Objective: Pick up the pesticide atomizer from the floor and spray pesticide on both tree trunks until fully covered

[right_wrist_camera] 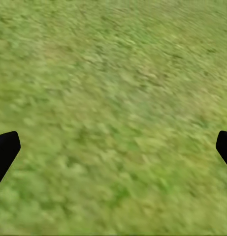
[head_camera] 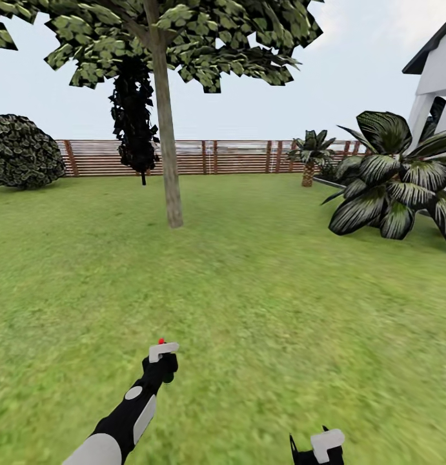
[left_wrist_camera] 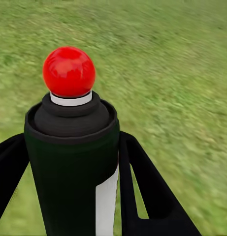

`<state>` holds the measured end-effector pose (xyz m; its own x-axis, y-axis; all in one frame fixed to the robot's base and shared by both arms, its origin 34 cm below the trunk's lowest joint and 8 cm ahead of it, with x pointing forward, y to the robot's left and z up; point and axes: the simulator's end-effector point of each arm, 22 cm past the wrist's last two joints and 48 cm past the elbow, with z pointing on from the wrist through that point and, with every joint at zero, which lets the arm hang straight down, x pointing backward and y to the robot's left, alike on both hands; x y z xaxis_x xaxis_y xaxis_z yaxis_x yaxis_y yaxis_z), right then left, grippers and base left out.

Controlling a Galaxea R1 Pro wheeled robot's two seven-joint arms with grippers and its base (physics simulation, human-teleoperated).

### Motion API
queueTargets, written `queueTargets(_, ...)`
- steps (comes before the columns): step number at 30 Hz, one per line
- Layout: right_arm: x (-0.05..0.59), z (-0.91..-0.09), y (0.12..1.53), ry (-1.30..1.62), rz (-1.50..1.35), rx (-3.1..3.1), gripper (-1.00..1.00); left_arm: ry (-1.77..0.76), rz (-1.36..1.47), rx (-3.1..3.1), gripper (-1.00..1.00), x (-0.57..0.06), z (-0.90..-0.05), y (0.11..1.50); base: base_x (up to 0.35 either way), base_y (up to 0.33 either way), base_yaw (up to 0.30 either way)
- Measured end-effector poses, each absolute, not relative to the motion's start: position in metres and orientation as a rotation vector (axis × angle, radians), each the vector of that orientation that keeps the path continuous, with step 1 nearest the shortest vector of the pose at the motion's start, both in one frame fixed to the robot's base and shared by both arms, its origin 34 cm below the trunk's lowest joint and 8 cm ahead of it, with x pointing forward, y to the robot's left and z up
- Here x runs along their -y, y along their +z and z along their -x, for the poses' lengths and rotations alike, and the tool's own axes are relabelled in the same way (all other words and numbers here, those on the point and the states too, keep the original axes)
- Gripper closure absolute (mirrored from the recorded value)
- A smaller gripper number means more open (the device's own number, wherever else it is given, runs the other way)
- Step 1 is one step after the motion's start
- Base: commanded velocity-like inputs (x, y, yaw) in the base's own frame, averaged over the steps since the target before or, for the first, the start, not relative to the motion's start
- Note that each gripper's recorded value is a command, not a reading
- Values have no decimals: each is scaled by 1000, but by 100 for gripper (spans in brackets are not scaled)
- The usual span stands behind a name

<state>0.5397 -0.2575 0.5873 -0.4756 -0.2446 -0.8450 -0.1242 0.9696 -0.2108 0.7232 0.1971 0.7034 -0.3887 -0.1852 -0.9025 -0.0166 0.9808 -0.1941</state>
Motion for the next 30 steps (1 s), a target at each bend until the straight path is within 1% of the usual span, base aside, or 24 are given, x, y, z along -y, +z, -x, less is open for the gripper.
queueTargets(22, 257, -540, 587, -145, 261, -2072, -100, -160, 163, -1964, 100, -213, -723, 702, 350, 98, 0)
queueTargets(30, 257, -540, 587, -145, 261, -2072, -100, -145, 230, -1962, 100, -232, -722, 700, 350, 98, 0)
